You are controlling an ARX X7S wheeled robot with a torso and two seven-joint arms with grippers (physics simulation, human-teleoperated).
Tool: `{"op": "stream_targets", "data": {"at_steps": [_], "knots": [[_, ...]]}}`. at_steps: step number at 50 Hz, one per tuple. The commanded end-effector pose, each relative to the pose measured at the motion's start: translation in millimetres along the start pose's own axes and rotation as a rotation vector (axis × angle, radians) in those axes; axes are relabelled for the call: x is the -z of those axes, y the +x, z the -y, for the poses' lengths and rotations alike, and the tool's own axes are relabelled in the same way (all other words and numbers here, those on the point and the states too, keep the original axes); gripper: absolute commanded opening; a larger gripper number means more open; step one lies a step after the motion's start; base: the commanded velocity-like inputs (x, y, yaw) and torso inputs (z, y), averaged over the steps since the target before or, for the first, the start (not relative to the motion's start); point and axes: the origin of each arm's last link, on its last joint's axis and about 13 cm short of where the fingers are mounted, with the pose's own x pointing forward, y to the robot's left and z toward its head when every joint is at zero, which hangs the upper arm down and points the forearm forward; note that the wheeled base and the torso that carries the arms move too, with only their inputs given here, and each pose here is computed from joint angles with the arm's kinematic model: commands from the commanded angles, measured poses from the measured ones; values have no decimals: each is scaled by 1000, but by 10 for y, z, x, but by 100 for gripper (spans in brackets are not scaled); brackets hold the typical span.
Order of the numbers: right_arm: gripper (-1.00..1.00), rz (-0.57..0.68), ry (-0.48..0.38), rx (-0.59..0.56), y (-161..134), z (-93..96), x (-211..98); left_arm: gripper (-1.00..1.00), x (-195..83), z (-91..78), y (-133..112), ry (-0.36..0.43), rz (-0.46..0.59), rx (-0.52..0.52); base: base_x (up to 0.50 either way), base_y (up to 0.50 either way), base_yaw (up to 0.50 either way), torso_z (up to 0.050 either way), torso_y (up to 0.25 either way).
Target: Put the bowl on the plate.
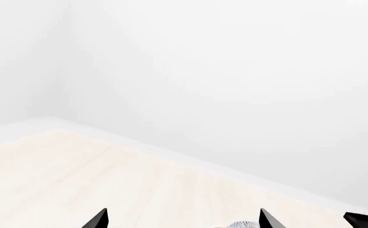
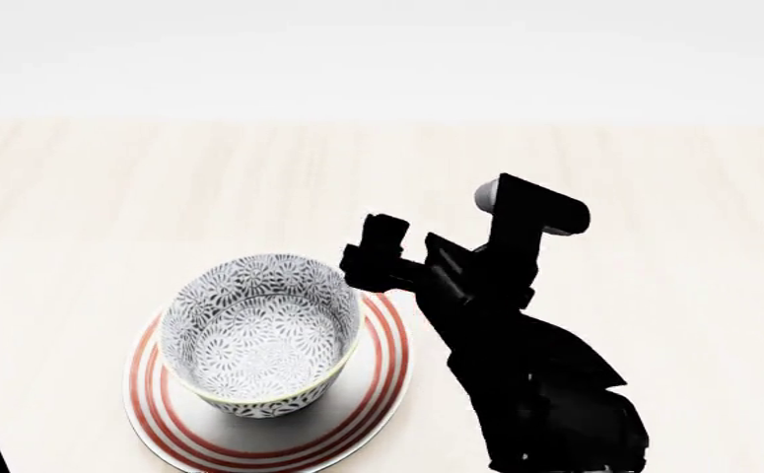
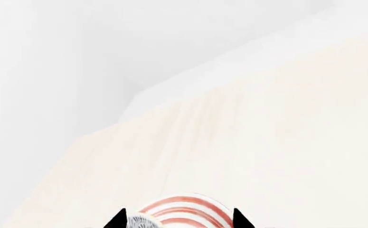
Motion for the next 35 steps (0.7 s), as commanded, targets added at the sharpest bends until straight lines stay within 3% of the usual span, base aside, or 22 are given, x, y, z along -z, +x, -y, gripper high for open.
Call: {"op": "stream_targets", "data": {"at_steps": [1,6,18,28,35], "knots": [[100,538,78,7,-669,9,-491,100,-20,8,5,-8,3,2,0,0,0,0,0],[100,658,123,3,-1214,41,-549,100,-20,24,19,-5,6,8,0,0,0,0,0],[100,798,119,10,-1863,59,-648,100,-3,50,100,5,8,21,0,0,0,0,0],[100,804,19,-22,-2228,-75,-640,100,-4,55,115,7,16,32,0,0,0,0,0],[100,791,-149,-60,-2524,-247,-515,100,-23,52,96,-3,32,47,0,0,0,0,0]]}}
